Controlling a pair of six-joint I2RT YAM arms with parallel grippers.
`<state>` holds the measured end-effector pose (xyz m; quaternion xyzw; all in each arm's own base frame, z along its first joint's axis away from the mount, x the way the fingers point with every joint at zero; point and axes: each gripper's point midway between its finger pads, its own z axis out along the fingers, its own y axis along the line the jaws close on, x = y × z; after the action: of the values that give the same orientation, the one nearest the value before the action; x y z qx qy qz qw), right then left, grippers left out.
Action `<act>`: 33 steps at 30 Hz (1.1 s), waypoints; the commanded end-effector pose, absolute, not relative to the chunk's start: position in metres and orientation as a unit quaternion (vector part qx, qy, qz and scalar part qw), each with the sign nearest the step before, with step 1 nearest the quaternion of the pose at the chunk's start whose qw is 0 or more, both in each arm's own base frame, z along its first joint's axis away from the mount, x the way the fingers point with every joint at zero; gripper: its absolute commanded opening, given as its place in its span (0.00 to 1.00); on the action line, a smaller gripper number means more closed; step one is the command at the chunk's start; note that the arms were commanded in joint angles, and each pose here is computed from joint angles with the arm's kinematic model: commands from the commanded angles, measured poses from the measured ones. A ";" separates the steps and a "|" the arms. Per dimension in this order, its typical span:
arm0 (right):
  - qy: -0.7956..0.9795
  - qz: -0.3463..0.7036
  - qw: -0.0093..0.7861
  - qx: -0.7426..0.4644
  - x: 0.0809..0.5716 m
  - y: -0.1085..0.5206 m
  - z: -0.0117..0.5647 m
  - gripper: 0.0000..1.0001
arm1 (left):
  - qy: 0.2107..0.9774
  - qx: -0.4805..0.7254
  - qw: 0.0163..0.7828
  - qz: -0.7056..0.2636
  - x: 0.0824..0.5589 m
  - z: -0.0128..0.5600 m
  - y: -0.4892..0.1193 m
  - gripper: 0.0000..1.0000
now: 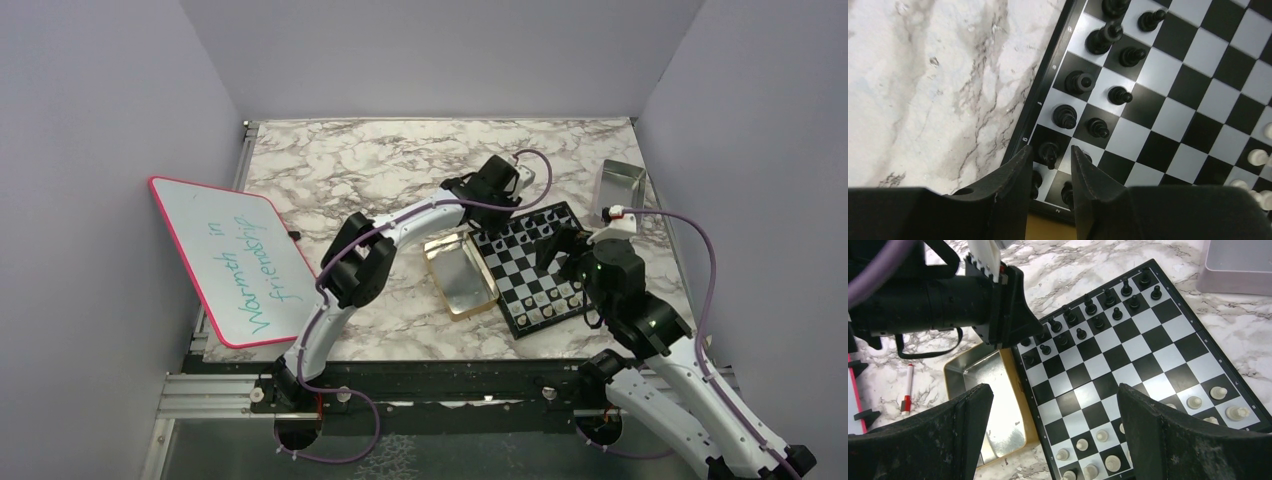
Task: Set up the chess pieces on the board
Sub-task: Place the chess piece on the chessboard, then move the storage box to the center of the board.
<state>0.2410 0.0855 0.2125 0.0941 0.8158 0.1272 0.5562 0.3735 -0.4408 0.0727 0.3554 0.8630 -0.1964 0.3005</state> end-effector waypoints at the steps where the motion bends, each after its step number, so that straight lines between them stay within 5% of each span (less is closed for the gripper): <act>1: 0.806 0.131 0.567 0.113 0.245 0.084 0.220 1.00 | 0.833 0.323 0.375 -0.245 0.389 0.169 -0.450 0.38; 5: 0.808 0.115 0.567 0.110 0.252 0.083 0.218 1.00 | 0.830 0.284 0.397 -0.271 0.403 0.206 -0.435 0.42; 10: 0.812 0.050 0.573 0.097 0.277 0.079 0.214 1.00 | 0.818 0.237 0.436 -0.291 0.423 0.250 -0.390 0.59; 11: 0.811 0.037 0.575 0.097 0.283 0.078 0.214 1.00 | 0.816 0.231 0.442 -0.291 0.424 0.256 -0.378 0.90; 12: 0.809 0.027 0.580 0.093 0.291 0.079 0.216 0.99 | 0.814 0.226 0.451 -0.289 0.425 0.261 -0.367 0.98; 18: 0.812 -0.009 0.577 0.079 0.349 0.078 0.214 0.98 | 0.820 0.219 0.462 -0.256 0.412 0.260 -0.302 0.99; 24: 0.837 -0.042 0.526 0.142 0.420 -0.004 0.179 0.94 | 0.814 0.236 0.470 -0.247 0.356 0.253 -0.259 0.99; 33: 0.883 -0.078 0.432 0.164 0.496 -0.099 0.115 0.56 | 0.836 0.260 0.417 -0.246 0.287 0.183 -0.224 0.99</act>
<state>0.4671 -0.0865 0.1205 0.2008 0.8682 -0.0859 0.4455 0.3009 -0.2286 0.2007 0.2394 0.8368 -0.2432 0.4282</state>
